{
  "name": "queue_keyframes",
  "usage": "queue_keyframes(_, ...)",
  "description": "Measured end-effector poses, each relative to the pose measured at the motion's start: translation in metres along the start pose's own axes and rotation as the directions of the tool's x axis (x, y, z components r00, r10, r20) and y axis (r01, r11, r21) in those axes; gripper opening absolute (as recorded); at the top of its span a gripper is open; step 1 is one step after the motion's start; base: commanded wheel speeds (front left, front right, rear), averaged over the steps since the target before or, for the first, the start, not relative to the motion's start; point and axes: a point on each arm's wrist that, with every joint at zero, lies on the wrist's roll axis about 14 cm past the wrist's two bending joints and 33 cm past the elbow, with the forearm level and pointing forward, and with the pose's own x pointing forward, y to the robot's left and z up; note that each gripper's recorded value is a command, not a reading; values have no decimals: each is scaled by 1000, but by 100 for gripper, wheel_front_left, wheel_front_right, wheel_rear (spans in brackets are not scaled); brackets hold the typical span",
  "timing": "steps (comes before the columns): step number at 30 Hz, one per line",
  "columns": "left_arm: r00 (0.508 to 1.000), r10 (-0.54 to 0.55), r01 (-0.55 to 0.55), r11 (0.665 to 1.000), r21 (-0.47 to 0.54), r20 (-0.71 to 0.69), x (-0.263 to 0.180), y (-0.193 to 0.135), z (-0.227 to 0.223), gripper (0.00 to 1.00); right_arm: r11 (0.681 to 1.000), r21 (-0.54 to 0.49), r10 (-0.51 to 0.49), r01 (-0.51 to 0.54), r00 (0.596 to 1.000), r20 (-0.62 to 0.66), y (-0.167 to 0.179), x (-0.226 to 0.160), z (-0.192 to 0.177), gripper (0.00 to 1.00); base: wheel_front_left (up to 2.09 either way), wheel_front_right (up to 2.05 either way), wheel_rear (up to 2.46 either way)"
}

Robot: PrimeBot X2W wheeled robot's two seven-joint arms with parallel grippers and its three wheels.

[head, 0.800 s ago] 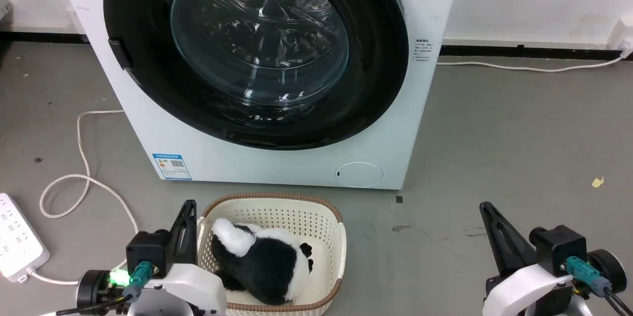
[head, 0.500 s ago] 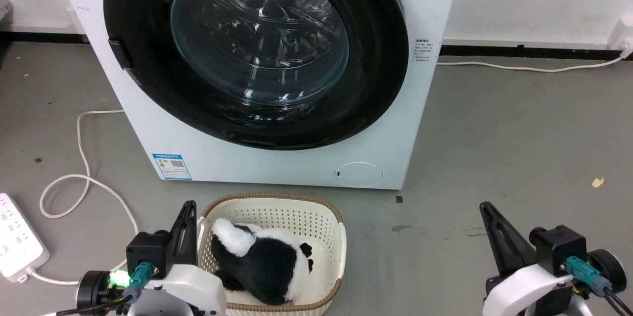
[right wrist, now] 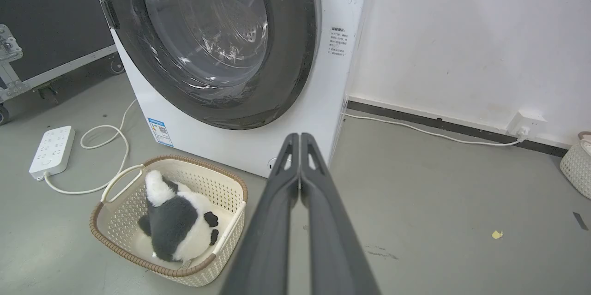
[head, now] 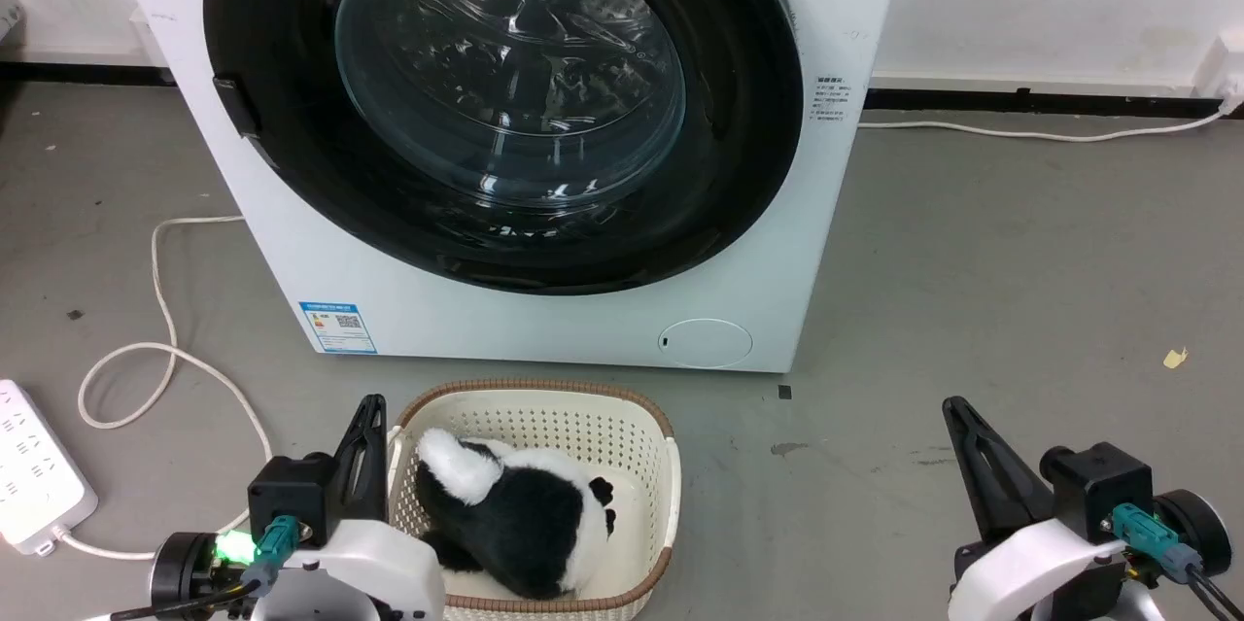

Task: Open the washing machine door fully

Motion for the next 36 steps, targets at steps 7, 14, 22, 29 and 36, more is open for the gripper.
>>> queue_keyframes(7, 1000, 0, 0, 1000, 0, 0, 0, 0, 0, 0, 1000, 0, 0, 0, 1000, 0, 0, 0, 0, 0, 0, 0, 0)
queue_keyframes(14, 1000, 0, 0, 1000, 0, 0, 0, 0, 0, 0, 1000, 0, 0, 0, 1000, 0, 0, 0, 0, 0, 0, 0, 0)
queue_keyframes(22, 1000, 0, 0, 1000, 0, 0, 0, 0, 0, 0, 1000, 0, 0, 0, 1000, 0, 0, 0, 0, 0, 0, 0, 0)
queue_keyframes(29, 1000, 0, 0, 1000, 0, 0, 0, 0, 0, 0, 1000, 0, 0, 0, 1000, 0, 0, 0, 0, 0, 0, 0, 0)
queue_keyframes(36, 1000, 0, 0, 1000, 0, 0, 0, 0, 0, 0, 1000, 0, 0, 0, 1000, 0, 0, 0, 0, 0, 0, 0, 0)
